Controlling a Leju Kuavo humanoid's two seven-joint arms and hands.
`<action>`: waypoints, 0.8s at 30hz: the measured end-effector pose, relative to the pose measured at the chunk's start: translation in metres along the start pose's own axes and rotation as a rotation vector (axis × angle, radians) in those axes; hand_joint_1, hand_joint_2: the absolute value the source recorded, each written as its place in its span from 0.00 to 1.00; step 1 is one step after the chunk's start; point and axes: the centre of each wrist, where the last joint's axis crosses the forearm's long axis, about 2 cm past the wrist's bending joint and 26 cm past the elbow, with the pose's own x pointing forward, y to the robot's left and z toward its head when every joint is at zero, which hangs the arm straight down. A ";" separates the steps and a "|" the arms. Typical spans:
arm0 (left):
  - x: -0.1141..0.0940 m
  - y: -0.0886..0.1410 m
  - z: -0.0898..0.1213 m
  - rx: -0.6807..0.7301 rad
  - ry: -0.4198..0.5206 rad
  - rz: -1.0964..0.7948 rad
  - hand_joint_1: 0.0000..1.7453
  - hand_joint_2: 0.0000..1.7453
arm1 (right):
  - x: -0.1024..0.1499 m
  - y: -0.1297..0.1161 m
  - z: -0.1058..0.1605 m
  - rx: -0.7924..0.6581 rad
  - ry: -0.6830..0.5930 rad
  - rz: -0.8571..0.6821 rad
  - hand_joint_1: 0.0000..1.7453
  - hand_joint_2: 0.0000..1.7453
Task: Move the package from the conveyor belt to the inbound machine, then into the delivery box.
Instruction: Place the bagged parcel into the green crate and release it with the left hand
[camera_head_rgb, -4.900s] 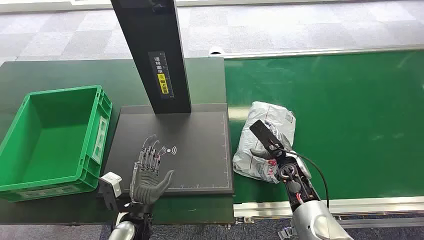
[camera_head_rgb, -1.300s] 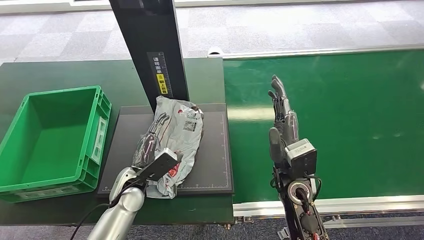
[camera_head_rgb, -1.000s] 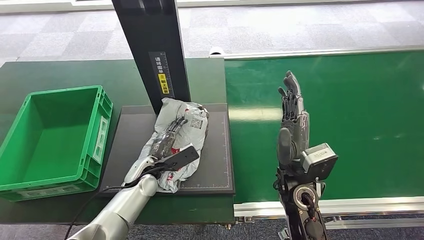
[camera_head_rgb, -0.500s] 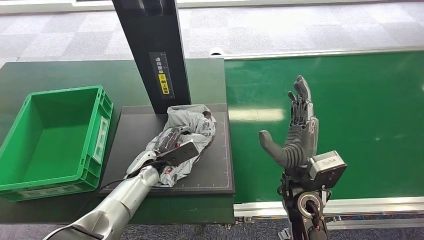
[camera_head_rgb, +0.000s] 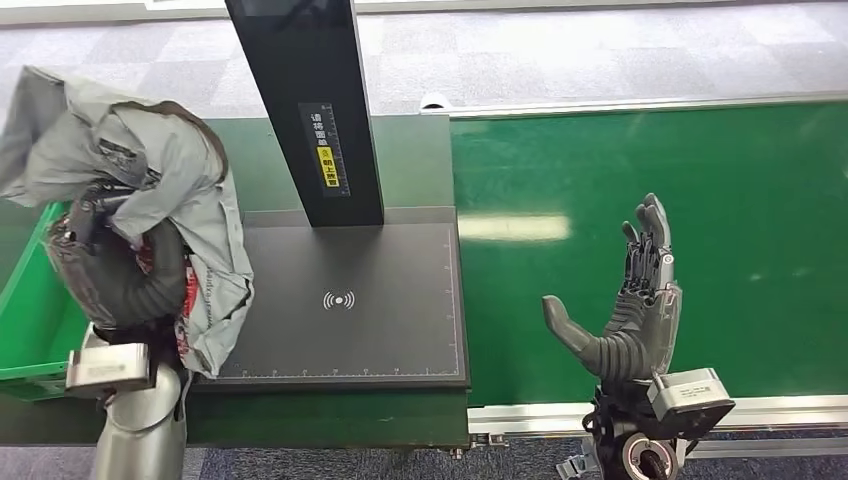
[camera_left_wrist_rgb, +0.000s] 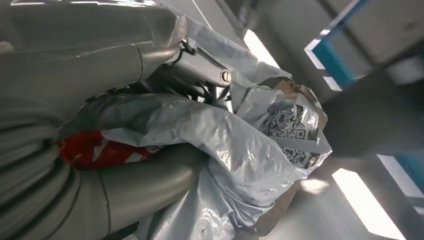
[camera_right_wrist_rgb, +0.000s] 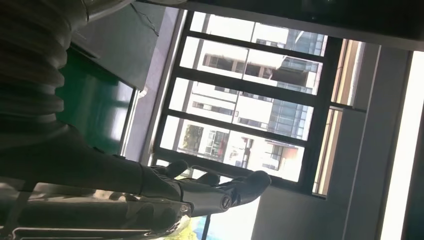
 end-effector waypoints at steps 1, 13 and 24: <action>-0.009 0.009 -0.003 -0.002 0.034 -0.083 1.00 1.00 | 0.001 0.000 0.000 0.000 -0.002 -0.001 0.00 1.00; -0.162 0.078 -0.026 -0.254 0.480 -0.827 0.93 1.00 | 0.004 0.007 -0.007 0.028 0.003 -0.042 0.00 1.00; -0.191 0.094 -0.006 -0.417 0.722 -1.206 0.00 1.00 | -0.001 0.015 -0.014 0.057 0.006 -0.066 0.00 1.00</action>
